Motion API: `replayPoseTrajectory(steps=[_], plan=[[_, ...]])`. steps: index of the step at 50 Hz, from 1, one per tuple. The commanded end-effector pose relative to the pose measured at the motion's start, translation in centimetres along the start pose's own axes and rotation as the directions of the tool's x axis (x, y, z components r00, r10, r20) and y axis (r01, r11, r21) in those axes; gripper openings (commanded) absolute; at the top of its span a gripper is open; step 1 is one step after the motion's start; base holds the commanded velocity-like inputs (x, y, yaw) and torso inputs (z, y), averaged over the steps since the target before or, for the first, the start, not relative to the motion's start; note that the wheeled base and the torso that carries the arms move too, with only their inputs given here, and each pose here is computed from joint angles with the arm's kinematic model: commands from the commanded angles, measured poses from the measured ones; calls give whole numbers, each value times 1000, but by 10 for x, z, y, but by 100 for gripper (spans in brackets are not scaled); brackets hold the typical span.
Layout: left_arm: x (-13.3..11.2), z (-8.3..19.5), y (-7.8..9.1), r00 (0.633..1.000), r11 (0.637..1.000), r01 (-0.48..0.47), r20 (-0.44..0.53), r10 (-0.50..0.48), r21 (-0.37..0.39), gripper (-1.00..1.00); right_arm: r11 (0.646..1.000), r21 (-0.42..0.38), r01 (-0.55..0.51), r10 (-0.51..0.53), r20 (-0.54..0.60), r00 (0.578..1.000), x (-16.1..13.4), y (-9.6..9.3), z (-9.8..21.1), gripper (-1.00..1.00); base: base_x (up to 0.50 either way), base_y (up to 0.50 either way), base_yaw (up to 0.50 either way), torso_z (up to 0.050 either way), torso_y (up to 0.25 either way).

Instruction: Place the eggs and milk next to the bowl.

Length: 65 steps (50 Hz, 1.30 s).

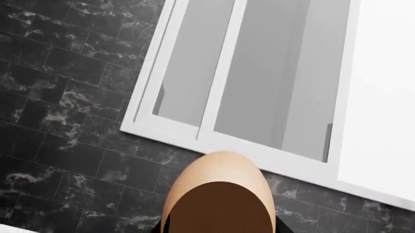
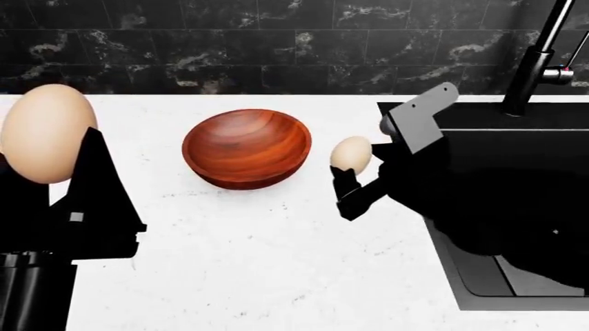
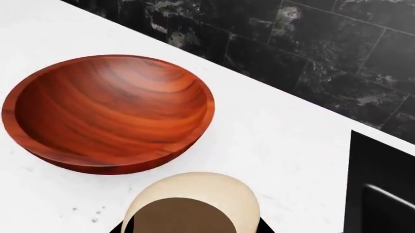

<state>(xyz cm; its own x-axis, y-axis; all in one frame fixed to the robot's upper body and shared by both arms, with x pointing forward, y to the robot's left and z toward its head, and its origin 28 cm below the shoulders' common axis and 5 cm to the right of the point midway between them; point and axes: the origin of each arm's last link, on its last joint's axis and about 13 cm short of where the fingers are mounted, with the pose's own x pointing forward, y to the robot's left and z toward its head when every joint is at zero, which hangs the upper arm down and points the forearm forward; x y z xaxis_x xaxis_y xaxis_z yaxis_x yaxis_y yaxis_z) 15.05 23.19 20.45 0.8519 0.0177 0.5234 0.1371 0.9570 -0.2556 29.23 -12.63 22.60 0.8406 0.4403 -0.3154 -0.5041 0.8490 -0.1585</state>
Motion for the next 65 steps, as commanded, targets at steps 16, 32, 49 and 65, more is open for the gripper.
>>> replayPoseTrajectory(steps=[16, 32, 49, 65], plan=[[2, -4, 1, 1000, 1000, -6, -14, 6, -6, -100, 999, 4, -45, 45, -43, 998, 32, -3, -15, -100, 0, 0, 0, 0, 0], [2, -5, 2, 1000, 1000, -7, -15, 7, -5, -100, 997, 15, -74, 75, -57, 996, 42, -1, -24, -100, 0, 0, 0, 0, 1], [2, -5, 2, 1000, 1000, -8, -16, 8, -4, -100, 996, 32, -86, 87, -37, 996, 53, -1, -25, -100, 0, 0, 0, 0, 0], [2, -5, 3, 1000, 1000, -10, -17, 10, -9, -100, 995, 43, -94, 96, -51, 994, 62, 0, -32, -100, 0, 0, 0, 0, 0]])
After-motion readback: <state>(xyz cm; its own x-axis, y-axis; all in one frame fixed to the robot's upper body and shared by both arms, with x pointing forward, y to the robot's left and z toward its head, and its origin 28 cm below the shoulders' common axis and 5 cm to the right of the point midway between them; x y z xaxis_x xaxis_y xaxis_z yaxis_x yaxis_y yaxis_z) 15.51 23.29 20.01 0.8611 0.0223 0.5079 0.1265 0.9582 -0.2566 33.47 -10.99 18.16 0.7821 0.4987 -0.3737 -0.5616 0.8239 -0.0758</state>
